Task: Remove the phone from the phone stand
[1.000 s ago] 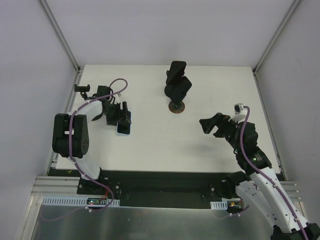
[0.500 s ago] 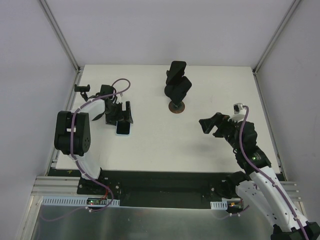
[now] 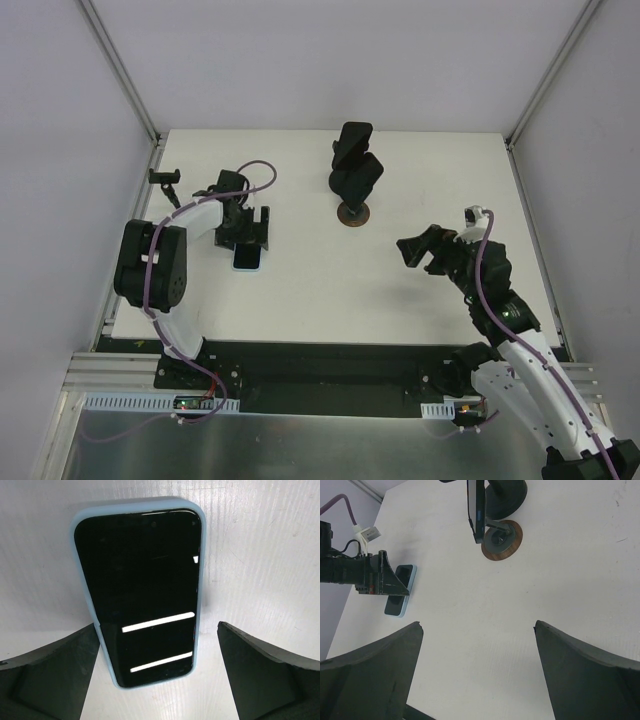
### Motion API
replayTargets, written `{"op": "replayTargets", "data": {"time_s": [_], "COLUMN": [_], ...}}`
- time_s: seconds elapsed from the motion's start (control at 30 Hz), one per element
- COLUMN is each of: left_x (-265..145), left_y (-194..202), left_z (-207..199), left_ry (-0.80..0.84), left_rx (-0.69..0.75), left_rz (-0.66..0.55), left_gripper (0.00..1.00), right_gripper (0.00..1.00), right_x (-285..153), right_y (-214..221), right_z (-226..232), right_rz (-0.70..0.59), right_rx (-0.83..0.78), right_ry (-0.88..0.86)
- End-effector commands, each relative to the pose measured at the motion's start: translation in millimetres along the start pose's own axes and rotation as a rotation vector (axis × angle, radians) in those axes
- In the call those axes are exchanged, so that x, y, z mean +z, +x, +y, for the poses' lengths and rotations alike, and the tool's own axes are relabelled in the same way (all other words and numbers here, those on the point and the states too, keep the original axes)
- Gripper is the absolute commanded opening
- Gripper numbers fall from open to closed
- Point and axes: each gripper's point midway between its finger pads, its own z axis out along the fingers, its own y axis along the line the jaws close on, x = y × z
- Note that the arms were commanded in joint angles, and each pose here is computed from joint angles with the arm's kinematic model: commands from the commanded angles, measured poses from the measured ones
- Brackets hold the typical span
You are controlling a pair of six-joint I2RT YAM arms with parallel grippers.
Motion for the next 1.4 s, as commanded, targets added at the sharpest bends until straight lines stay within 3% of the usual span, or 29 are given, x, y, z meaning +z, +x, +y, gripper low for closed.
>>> {"op": "replayTargets", "data": {"time_s": [0.0, 0.27, 0.4, 0.53, 0.73, 0.93, 1.13, 1.37], "left_x": [12.7, 11.8, 14.3, 14.2, 10.9, 0.2, -3.4, -18.1], "left_y": [25.4, 37.4, 44.7, 48.9, 60.9, 78.4, 90.2, 60.7], "left_z": [3.1, -4.3, -4.8, -9.0, -24.0, -36.4, -39.5, -52.3], "left_ry": [-0.053, -0.079, -0.101, -0.109, -0.093, -0.075, -0.077, -0.053], "left_rx": [0.045, 0.091, 0.100, 0.112, 0.146, 0.154, 0.147, 0.172], "left_rz": [0.094, 0.115, 0.132, 0.135, 0.149, 0.166, 0.171, 0.076], "left_gripper": [0.98, 0.99, 0.87, 0.85, 0.74, 0.71, 0.79, 0.99], "right_gripper": [0.96, 0.96, 0.96, 0.96, 0.96, 0.96, 0.96, 0.96], "right_x": [1.4, 2.5, 3.2, 3.0, 2.5, 2.8, 4.8, 4.0], "right_y": [-2.2, -1.8, -1.1, -0.7, -0.5, -0.5, 0.9, -2.8], "right_z": [2.1, 3.5, 4.2, 4.3, 4.7, 4.7, 4.9, 8.0], "right_rz": [-0.012, -0.006, -0.004, -0.004, -0.005, -0.005, 0.000, -0.006], "right_rx": [-0.005, 0.005, 0.009, 0.011, 0.014, 0.014, 0.018, 0.004], "right_ry": [-0.016, -0.022, -0.025, -0.028, -0.030, -0.030, -0.032, -0.043]}}
